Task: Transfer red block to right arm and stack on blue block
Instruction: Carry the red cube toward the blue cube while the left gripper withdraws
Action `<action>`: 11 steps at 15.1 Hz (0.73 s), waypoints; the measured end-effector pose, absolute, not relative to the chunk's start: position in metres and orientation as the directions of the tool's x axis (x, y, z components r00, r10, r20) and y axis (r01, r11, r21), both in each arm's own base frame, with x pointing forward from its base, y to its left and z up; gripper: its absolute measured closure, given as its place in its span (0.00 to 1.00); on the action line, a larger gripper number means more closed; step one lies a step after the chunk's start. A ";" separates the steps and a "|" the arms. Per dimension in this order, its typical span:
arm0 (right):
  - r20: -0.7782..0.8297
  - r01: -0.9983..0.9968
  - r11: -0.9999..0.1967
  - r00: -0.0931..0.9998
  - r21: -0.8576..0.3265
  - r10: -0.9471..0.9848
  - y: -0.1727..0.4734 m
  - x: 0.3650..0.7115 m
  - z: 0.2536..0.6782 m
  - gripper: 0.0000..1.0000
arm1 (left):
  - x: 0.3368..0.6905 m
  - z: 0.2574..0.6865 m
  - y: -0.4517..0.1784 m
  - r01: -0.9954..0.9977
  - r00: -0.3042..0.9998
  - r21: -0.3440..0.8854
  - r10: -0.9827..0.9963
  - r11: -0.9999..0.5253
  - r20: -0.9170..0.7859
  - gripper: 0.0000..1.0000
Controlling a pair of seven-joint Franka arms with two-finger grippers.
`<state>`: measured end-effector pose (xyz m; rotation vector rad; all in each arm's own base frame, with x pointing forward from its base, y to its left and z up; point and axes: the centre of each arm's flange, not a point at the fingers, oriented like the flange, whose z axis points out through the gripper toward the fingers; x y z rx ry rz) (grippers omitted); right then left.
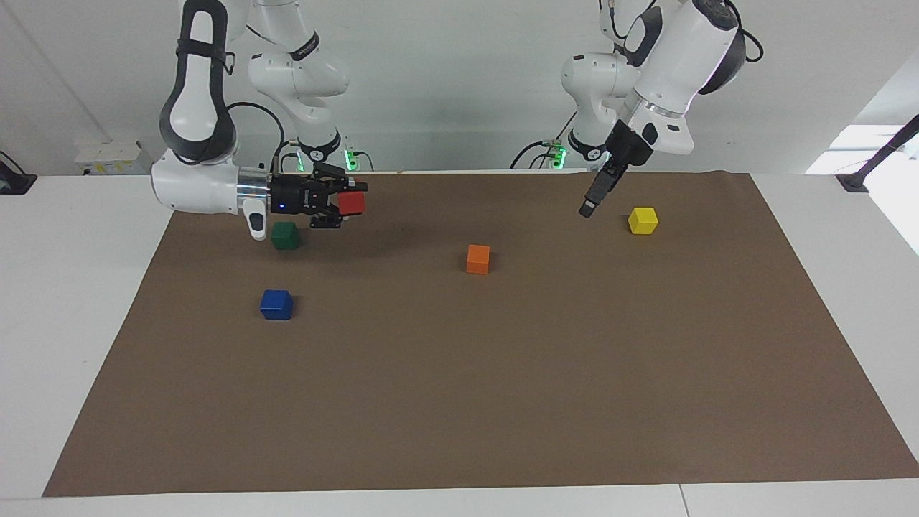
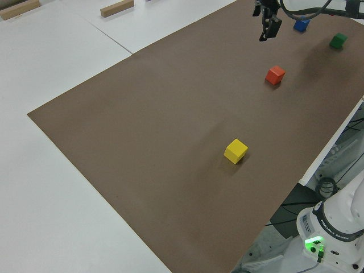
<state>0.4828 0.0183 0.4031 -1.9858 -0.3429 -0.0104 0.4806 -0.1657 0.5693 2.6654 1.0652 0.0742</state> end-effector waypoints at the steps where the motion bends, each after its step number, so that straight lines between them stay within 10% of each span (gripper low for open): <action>1: 0.144 0.248 -0.470 0.959 -0.847 0.245 0.004 0.488 0.408 0.42 | 0.484 0.574 -0.161 0.617 0.774 0.237 0.633 -0.750 -0.009 0.00; 11: 0.040 0.062 -0.961 0.998 -0.268 0.053 -0.030 0.541 0.422 0.42 | 0.506 0.589 -0.082 0.118 0.993 0.017 0.118 -0.993 -0.011 0.00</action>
